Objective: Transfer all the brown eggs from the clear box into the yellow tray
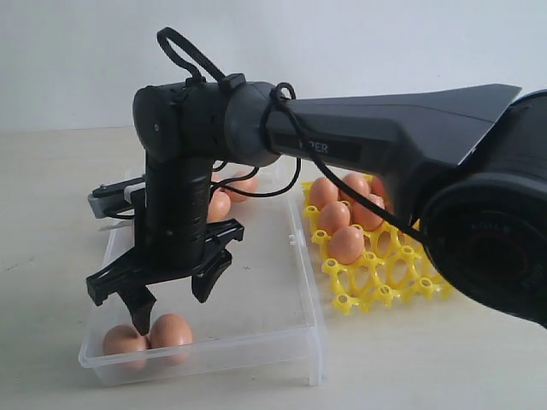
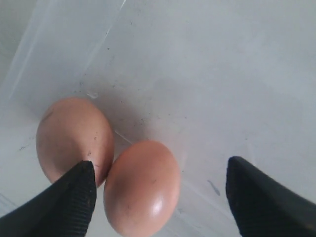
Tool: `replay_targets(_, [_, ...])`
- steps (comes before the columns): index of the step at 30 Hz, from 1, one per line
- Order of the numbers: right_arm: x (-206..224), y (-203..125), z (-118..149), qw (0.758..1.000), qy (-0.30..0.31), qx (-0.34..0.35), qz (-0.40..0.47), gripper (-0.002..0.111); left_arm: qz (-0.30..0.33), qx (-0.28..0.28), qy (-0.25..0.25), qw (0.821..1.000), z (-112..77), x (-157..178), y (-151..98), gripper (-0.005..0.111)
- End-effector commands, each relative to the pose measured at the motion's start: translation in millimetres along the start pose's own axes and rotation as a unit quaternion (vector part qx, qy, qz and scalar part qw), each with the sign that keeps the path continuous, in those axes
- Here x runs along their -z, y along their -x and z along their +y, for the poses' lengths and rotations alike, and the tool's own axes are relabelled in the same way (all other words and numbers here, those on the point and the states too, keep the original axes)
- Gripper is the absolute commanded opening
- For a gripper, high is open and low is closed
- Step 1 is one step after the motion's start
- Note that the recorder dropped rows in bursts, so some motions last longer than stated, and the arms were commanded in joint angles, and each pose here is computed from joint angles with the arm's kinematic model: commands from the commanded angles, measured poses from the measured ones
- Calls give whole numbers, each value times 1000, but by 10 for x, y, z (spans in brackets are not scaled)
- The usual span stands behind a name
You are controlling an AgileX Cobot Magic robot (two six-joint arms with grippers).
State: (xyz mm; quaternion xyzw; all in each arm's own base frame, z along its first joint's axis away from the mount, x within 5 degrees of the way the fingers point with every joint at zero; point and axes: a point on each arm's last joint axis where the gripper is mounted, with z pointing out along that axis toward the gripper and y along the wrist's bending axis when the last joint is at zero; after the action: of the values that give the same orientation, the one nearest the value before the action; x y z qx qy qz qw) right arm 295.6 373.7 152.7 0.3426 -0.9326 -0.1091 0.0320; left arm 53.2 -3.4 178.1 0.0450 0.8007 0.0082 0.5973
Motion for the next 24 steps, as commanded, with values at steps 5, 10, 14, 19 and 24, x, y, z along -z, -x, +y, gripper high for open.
replay_targets(5, [-184, -76, 44, 1000, 4, -1, 30, 63, -9, 4, 0, 1000, 0, 10, 26, 0])
replay_targets(10, [-200, -80, 40, 999, 4, -2, 32, 45, -9, 4, 0, 1000, 0, 10, 26, 0])
replay_targets(14, [-222, -80, 40, 999, 7, 5, 35, 33, -9, 4, 0, 1000, 0, 10, 26, 0])
replay_targets(19, [-91, -73, 4, 998, -10, 60, 20, 0, -9, 4, 0, 1000, 0, 10, 26, 0])
replay_targets(24, [508, -41, -177, 991, -43, 35, -125, 0, -9, 4, 0, 1000, 0, 10, 26, 0])
